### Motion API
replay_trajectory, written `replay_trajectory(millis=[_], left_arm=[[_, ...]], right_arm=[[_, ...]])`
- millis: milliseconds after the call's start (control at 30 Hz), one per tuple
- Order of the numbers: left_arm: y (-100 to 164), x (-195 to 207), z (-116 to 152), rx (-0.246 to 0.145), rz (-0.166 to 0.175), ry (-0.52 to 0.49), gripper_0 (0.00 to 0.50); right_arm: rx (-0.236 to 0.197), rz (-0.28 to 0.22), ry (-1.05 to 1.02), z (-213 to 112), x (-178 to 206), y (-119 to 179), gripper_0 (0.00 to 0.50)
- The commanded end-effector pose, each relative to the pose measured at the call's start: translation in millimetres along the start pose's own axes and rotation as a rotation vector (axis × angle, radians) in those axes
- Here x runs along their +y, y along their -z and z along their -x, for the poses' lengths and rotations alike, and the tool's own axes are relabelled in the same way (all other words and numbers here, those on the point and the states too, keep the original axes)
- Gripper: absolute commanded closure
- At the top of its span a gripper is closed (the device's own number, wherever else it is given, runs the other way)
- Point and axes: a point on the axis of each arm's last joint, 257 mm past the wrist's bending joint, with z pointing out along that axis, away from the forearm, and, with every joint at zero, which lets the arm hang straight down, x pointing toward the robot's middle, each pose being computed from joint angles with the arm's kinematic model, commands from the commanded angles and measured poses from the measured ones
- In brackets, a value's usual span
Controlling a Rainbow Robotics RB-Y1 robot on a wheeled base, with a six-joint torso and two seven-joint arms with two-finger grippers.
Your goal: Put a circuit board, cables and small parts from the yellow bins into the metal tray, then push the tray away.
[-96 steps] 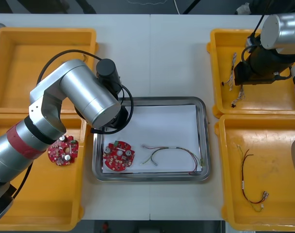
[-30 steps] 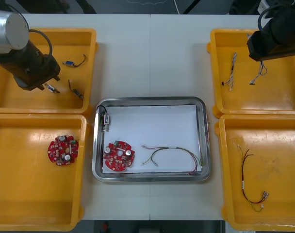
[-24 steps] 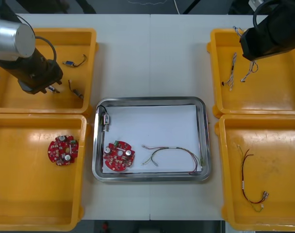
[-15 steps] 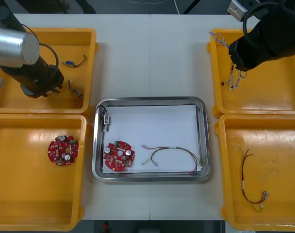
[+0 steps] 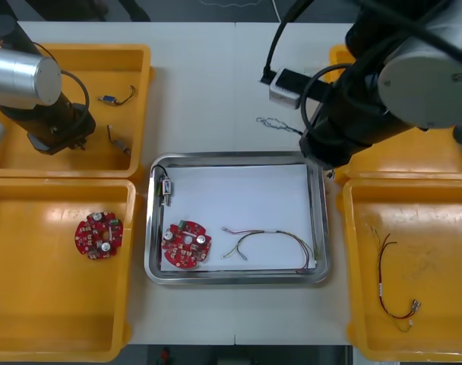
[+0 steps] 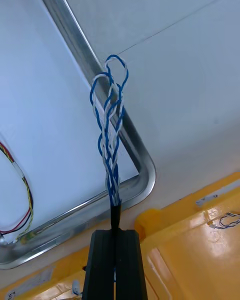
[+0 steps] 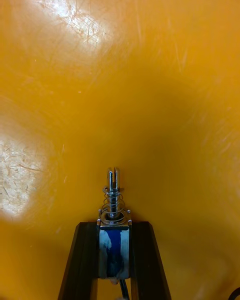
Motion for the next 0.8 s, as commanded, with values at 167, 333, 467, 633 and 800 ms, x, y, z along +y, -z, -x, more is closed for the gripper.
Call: replay_trajectory(millis=[167, 333, 467, 633, 800], left_arm=[[59.1, -13.9, 17.4, -0.022, 0.004, -0.05, 0.5], [85.0, -14.3, 14.2, -0.019, 0.014, -0.122, 0.5], [102.5, -17.7, 3.4, -0.022, 0.016, -0.21, 0.5], [118.3, -29.4, -14.3, -0.037, -0.035, -0.279, 0.5], [136.9, -47.0, -38.4, -0.034, -0.107, -0.361, 0.5]], right_arm=[[0.02, -0.048, 0.331, 11.5, 31.7, -38.7, 0.5], [-0.004, -0.007, 0.415, 21.3, 46.6, -64.9, 0.5], [-0.001, 0.001, 0.472, 21.7, 50.5, -86.5, 0.5], [0.027, -0.01, 0.508, 15.1, 45.7, -109.8, 0.5], [0.022, -0.005, 0.521, 14.6, 49.6, -132.0, 0.5]])
